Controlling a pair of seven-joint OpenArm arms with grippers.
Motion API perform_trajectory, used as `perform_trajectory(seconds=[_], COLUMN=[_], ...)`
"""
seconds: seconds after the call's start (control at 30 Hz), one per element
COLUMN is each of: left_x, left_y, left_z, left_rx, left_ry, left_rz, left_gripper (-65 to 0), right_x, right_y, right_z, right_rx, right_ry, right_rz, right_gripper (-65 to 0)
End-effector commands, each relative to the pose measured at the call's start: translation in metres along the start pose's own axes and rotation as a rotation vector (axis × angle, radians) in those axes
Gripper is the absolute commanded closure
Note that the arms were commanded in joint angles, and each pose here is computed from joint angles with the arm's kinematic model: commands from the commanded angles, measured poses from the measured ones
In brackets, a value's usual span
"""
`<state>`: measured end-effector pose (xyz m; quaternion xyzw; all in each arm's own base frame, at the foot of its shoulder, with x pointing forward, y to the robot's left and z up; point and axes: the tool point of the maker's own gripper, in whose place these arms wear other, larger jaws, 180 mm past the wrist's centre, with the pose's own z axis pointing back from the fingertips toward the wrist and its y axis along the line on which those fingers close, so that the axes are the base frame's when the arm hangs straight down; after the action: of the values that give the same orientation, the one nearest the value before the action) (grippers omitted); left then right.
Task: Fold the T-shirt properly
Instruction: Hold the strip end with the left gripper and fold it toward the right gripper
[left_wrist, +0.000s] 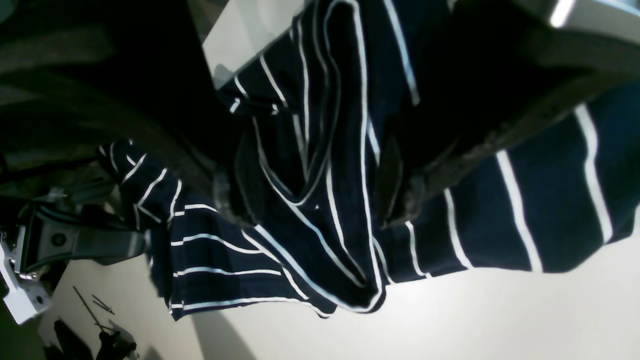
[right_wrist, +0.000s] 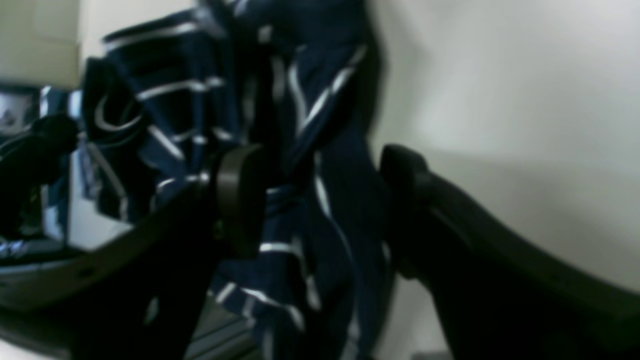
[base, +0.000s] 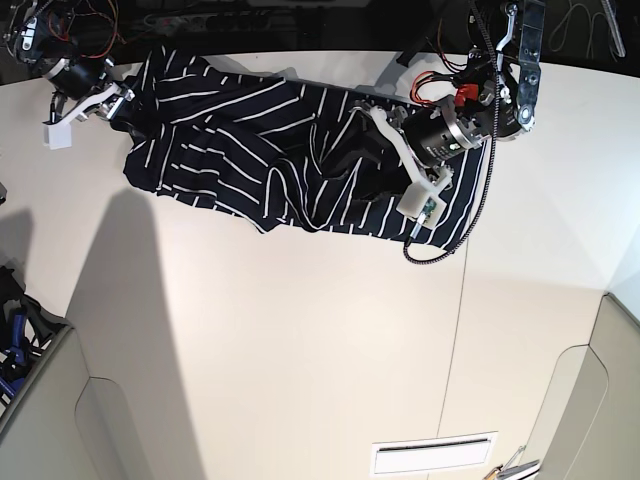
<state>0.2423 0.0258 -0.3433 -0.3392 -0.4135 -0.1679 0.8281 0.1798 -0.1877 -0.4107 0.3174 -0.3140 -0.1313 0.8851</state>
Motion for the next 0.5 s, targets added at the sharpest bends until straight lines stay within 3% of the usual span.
perform_trajectory(seconds=[0.0,0.33,0.4,0.47], left_x=[0.012,0.007,0.011,0.018], left_y=[-0.005,-0.005,-0.006,-0.008], left_z=[0.001,0.001,0.002,0.003], left_rx=[-0.021,-0.021,-0.022,-0.023], left_ry=[-0.043,-0.012,-0.021,-0.035], left_rz=[-0.009,-0.011,-0.021,-0.036], left_gripper=[-38.7,-38.6,-38.6,-38.6], right_x=[0.007,0.002,-0.001,-0.001], right_y=[0.006,0.04,0.038,0.034], right_z=[-0.002,-0.032,-0.034,-0.034], right_rx=[0.021,0.121,0.105,0.085], right_ry=[-0.01,0.027,0.043,0.044], right_rz=[0.026,0.042,0.055,0.066], right_gripper=[-35.6,-34.0,-24.7,-8.7])
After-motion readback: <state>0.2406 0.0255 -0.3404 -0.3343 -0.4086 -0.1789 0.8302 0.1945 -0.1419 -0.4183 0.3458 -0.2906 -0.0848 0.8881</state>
